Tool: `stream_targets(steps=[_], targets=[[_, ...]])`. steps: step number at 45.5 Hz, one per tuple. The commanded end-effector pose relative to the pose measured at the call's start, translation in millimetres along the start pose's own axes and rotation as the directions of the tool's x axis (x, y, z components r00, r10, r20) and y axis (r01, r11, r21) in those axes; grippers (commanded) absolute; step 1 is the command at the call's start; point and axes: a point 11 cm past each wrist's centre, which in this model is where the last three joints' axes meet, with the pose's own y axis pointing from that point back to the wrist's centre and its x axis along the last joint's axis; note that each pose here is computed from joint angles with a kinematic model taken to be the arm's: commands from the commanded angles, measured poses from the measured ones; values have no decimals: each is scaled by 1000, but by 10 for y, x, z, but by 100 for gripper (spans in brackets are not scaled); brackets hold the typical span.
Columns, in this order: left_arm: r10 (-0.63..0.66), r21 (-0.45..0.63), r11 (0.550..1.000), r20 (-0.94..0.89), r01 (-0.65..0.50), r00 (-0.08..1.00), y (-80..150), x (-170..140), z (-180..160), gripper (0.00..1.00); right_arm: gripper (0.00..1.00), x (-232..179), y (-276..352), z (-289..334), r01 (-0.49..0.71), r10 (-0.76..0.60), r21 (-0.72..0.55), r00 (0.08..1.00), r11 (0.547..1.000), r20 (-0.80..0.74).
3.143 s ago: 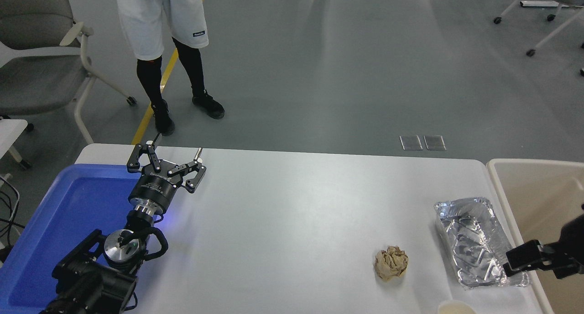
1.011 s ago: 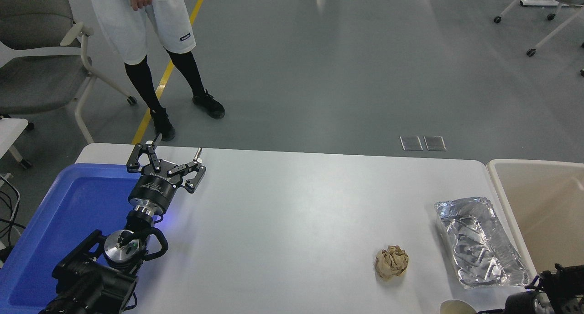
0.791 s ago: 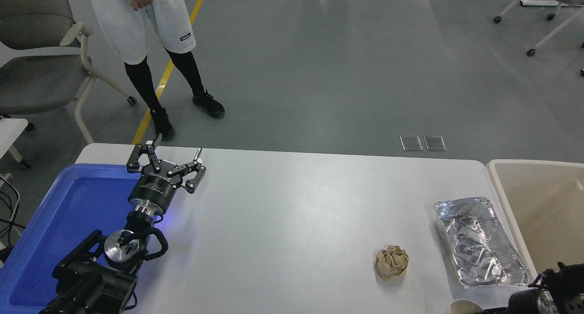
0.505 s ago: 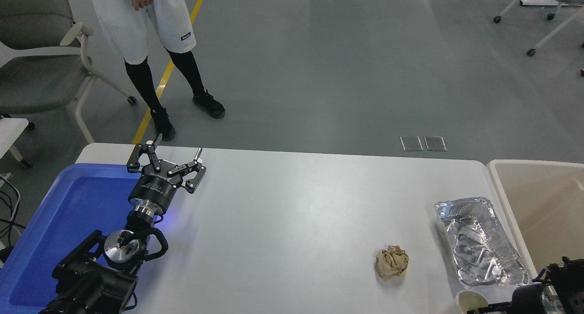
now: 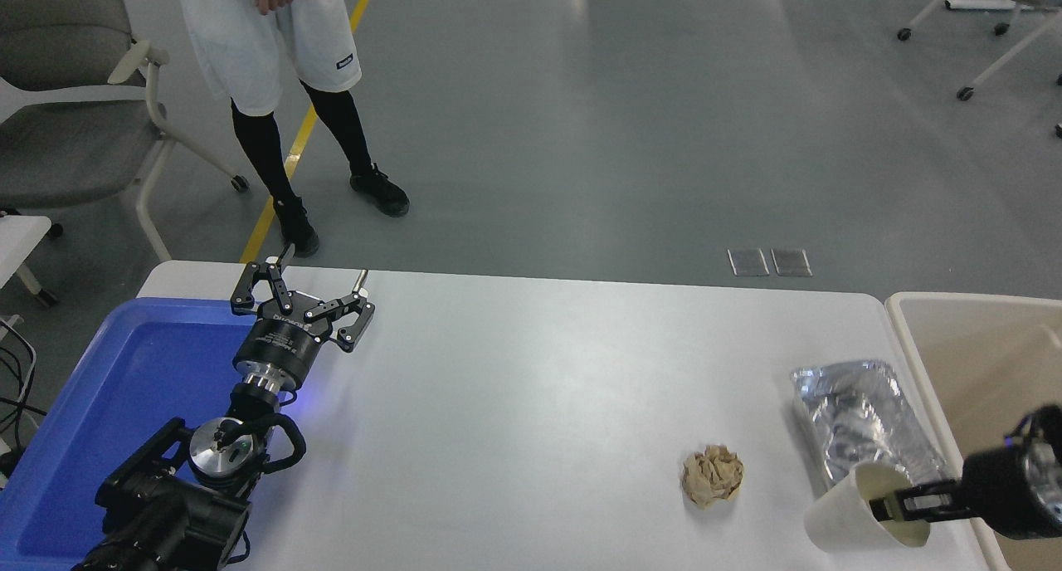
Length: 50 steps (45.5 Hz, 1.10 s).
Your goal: Pick up paper cup place in dustbin
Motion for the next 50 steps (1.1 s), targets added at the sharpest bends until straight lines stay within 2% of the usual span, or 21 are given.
stream_targets(steps=[1,14,28,33,39,50], targets=[[0,0,1000,0,0,1000,0,0,0,99,0,426,621,-156,-9,9,-13,1000,1000,-8],[0,0,1000,0,0,1000,0,0,0,99,0,667,1203,-396,3,-3,8,998,1000,69],[0,-2,1000,0,0,1000,0,0,1,99,0,826,1667,-611,9,-9,2,996,1000,86],[0,0,1000,0,0,1000,0,0,0,99,0,953,1868,-690,-42,43,-10,997,999,60],[0,-2,1000,0,0,1000,0,0,1,99,0,1072,1983,-827,-93,93,5,996,996,13],[0,0,1000,0,0,1000,0,0,0,99,0,1094,1945,-801,-93,93,13,995,996,22]])
